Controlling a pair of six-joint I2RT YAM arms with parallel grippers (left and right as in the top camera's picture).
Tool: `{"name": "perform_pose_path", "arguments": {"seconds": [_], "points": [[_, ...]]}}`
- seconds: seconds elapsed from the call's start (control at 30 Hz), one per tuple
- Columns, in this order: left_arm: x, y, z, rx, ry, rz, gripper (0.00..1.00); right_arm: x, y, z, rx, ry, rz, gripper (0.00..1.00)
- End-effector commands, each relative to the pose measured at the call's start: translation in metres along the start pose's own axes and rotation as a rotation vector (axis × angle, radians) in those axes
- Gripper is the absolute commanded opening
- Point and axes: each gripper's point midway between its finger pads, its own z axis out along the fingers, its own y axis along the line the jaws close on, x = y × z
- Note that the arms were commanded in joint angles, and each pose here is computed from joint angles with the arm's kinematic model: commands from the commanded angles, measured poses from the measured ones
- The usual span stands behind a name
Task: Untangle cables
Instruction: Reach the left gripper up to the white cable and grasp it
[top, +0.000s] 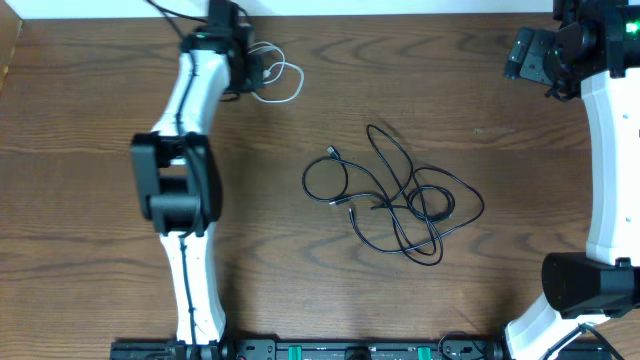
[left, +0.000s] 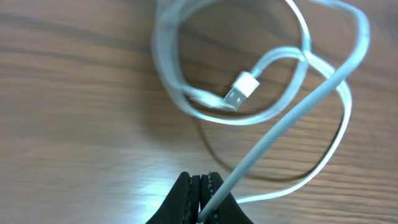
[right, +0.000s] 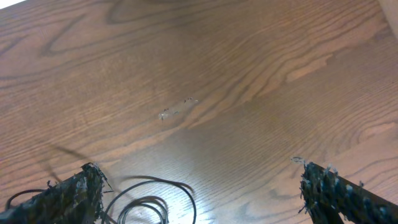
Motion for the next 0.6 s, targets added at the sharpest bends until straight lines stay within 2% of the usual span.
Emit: {"name": "perform_pose_path", "arguments": {"seconds": [0.0, 0.17, 0.3, 0.4, 0.57], "points": [[-0.044, 0.056, -0.094, -0.147, -0.199, -0.194, 0.08, -0.003, -0.003, -0.005, 0.009, -0.018, -0.008, 0.99], [-0.051, 0.124, -0.188, -0.257, -0.342, -0.386, 0.07, -0.003, -0.003, -0.005, 0.009, -0.018, -0.008, 0.99], [-0.029, 0.187, -0.253, -0.368, -0.415, -0.607, 0.08, -0.003, -0.003, -0.005, 0.009, -0.018, -0.008, 0.99], [-0.001, 0.227, -0.284, -0.423, -0.411, -0.722, 0.08, -0.003, -0.003, -0.005, 0.009, -0.018, -0.008, 0.99], [0.054, 0.276, -0.297, -0.513, -0.294, -0.844, 0.07, -0.003, -0.003, -0.005, 0.009, -0.018, -0.008, 0.99]]}}
